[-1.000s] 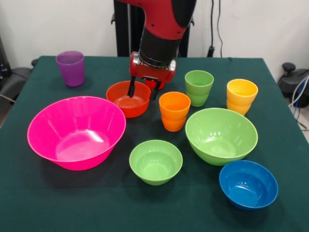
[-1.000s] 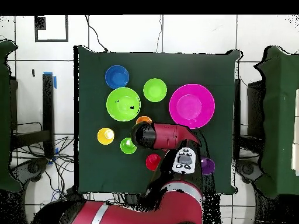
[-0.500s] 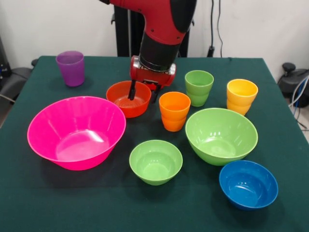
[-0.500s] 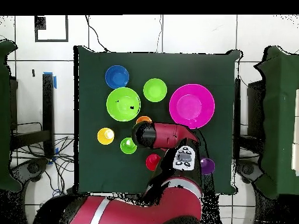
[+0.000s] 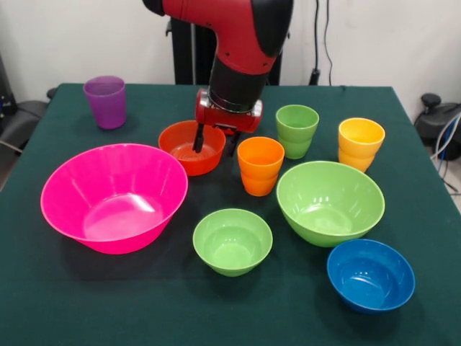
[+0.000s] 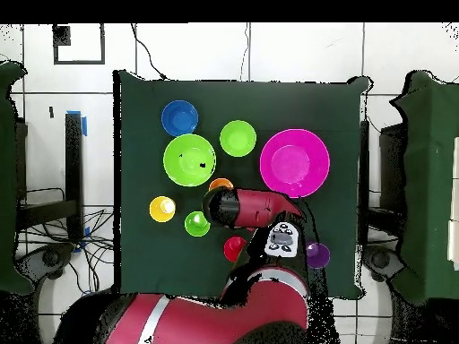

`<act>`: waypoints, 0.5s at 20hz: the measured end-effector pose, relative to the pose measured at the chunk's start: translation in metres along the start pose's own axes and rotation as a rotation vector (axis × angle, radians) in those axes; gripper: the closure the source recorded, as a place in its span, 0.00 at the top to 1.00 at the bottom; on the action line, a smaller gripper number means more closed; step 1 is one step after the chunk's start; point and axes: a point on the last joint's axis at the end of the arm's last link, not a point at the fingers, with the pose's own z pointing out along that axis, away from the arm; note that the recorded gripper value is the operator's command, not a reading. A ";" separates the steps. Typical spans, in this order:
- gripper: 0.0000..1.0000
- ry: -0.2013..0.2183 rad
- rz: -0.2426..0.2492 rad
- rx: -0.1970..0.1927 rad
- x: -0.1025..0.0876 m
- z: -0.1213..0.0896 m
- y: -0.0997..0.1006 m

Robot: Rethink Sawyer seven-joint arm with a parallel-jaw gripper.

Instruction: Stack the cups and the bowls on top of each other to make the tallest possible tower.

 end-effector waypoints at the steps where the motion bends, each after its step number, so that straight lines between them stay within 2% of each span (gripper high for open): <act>1: 1.00 0.002 -0.001 0.000 0.001 0.001 0.000; 10: 1.00 0.010 -0.003 -0.001 0.003 0.006 0.002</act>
